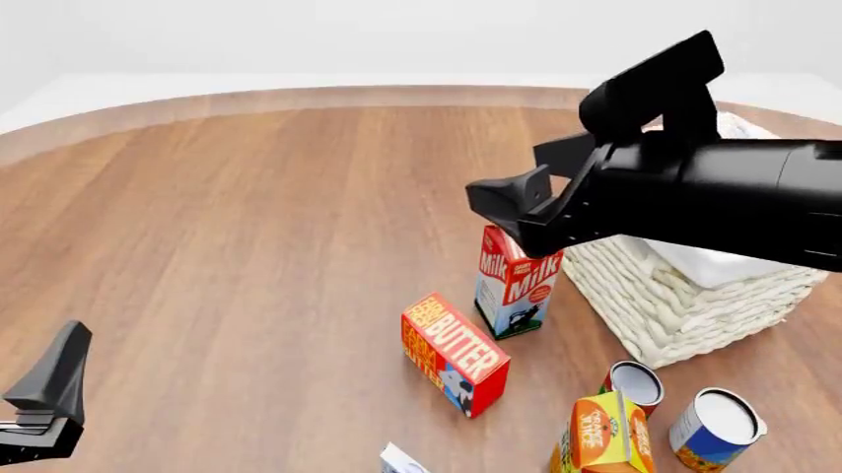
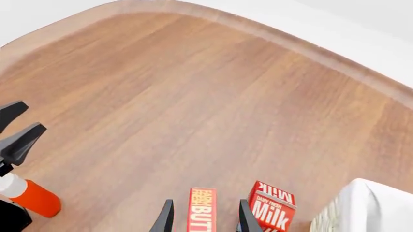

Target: Pick up the cream cheese box and the butter, and put them in the basket.

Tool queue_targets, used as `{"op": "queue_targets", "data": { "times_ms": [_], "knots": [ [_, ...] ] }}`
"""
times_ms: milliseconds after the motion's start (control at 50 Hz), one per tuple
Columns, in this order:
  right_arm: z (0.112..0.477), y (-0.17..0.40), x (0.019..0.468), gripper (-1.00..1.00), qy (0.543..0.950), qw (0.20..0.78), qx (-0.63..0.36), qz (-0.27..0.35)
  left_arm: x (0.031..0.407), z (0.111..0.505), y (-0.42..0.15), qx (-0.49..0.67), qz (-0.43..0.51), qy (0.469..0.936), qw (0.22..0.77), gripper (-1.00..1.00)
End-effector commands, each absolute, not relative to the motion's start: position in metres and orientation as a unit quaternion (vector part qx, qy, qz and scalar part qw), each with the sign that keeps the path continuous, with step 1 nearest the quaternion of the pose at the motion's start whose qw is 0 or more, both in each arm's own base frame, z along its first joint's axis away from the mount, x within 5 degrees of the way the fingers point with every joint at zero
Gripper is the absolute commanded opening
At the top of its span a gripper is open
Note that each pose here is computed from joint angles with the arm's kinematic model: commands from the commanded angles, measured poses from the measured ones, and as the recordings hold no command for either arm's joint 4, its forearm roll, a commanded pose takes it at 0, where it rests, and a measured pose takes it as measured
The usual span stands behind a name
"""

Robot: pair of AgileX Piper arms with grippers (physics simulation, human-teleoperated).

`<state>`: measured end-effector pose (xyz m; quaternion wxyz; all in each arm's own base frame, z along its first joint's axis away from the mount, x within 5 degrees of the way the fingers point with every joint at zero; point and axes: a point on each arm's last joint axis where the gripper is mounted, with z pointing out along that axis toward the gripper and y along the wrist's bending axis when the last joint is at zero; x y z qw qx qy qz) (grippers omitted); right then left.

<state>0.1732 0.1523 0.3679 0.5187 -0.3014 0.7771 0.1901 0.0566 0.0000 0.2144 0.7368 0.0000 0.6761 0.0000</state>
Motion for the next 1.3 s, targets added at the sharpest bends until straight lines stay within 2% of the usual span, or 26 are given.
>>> {"op": "queue_targets", "data": {
  "times_ms": [20, 580, 640, 660, 1300],
  "knots": [
    [0.353, 0.154, 0.175, 1.0, 0.787, 0.504, -0.301, 0.188, 0.057, 0.214, 0.0, 0.0, 0.0, 0.676, 0.737, 1.0],
    [0.325, 0.159, 0.182, 1.0, 0.805, 0.478, -0.304, 0.179, 0.057, 0.214, 0.0, 0.0, 0.0, 0.676, 0.737, 1.0],
    [0.314, 0.16, 0.185, 1.0, 0.811, 0.469, -0.302, 0.176, 0.057, 0.214, 0.0, 0.0, 0.0, 0.676, 0.737, 1.0],
    [0.291, 0.16, 0.188, 1.0, 0.824, 0.451, -0.3, 0.167, 0.057, 0.214, 0.0, 0.0, 0.0, 0.676, 0.737, 1.0],
    [0.274, 0.165, 0.189, 1.0, 0.834, 0.432, -0.3, 0.169, 0.057, 0.214, 0.0, 0.0, 0.0, 0.676, 0.737, 1.0]
  ]
}}
